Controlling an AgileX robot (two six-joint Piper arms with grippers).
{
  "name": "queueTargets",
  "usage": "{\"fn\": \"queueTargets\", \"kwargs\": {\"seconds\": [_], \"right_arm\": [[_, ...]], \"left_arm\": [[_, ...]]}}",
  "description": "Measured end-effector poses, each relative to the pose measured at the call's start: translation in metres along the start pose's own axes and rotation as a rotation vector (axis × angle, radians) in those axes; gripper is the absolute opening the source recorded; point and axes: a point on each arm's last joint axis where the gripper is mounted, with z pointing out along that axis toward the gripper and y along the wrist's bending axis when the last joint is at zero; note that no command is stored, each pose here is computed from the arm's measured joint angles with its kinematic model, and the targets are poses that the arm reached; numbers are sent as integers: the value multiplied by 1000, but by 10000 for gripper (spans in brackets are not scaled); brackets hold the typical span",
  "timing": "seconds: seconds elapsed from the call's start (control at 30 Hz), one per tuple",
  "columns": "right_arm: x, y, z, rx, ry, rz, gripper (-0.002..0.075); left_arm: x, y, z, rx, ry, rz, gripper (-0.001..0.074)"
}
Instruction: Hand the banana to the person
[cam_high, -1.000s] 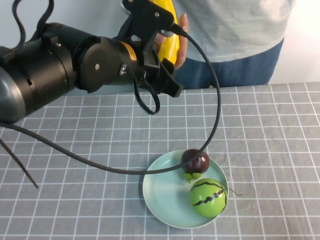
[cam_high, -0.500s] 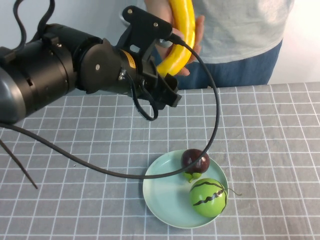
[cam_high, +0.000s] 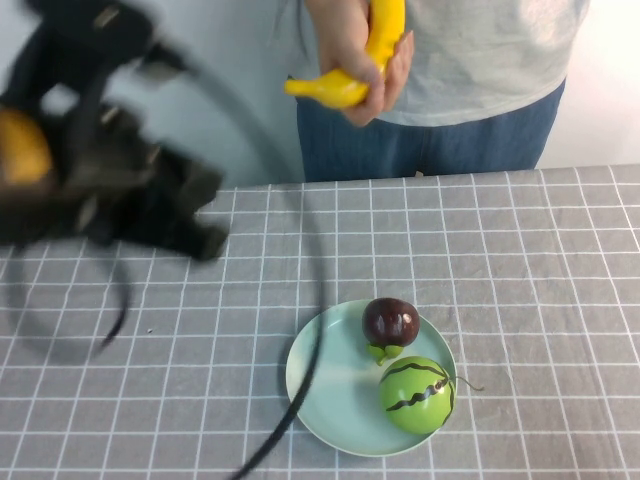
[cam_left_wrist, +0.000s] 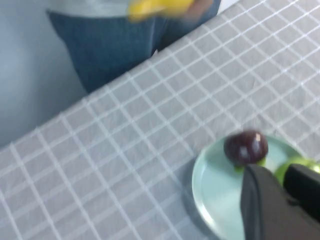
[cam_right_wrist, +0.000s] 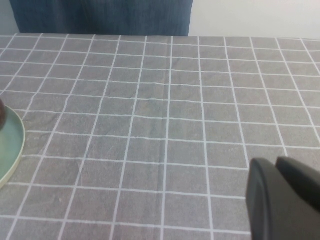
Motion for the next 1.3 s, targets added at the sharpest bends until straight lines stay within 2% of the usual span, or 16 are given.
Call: {"fn": "queueTargets", "kwargs": {"seconds": [0.07, 0.17, 0.37, 0.57, 0.67, 0.8, 0.93, 1.03, 1.17, 1.3], "right_arm": [[0, 0, 0, 0, 0, 0, -6], [0, 0, 0, 0, 0, 0, -6], [0, 0, 0, 0, 0, 0, -6], [0, 0, 0, 0, 0, 0, -6], [0, 0, 0, 0, 0, 0, -7], [0, 0, 0, 0, 0, 0, -6], [0, 0, 0, 0, 0, 0, -6], [0, 0, 0, 0, 0, 0, -6], [0, 0, 0, 0, 0, 0, -6], [0, 0, 0, 0, 0, 0, -6]], "left_arm": [[24, -2, -14, -10, -3, -12, 43], [58, -5, -30, -17, -23, -41, 10], [122, -13, -49, -13, -133, -134, -1], [173, -20, -47, 5, -148, -228, -2], [183, -22, -45, 19, -143, -289, -3], [181, -21, -44, 16, -193, -258, -3], [173, -20, -41, -4, -372, -178, -3], [181, -22, -35, -14, -557, -110, -3], [213, -20, -28, -101, -751, -125, -3], [234, -15, -32, -218, -827, -143, -3]]}}
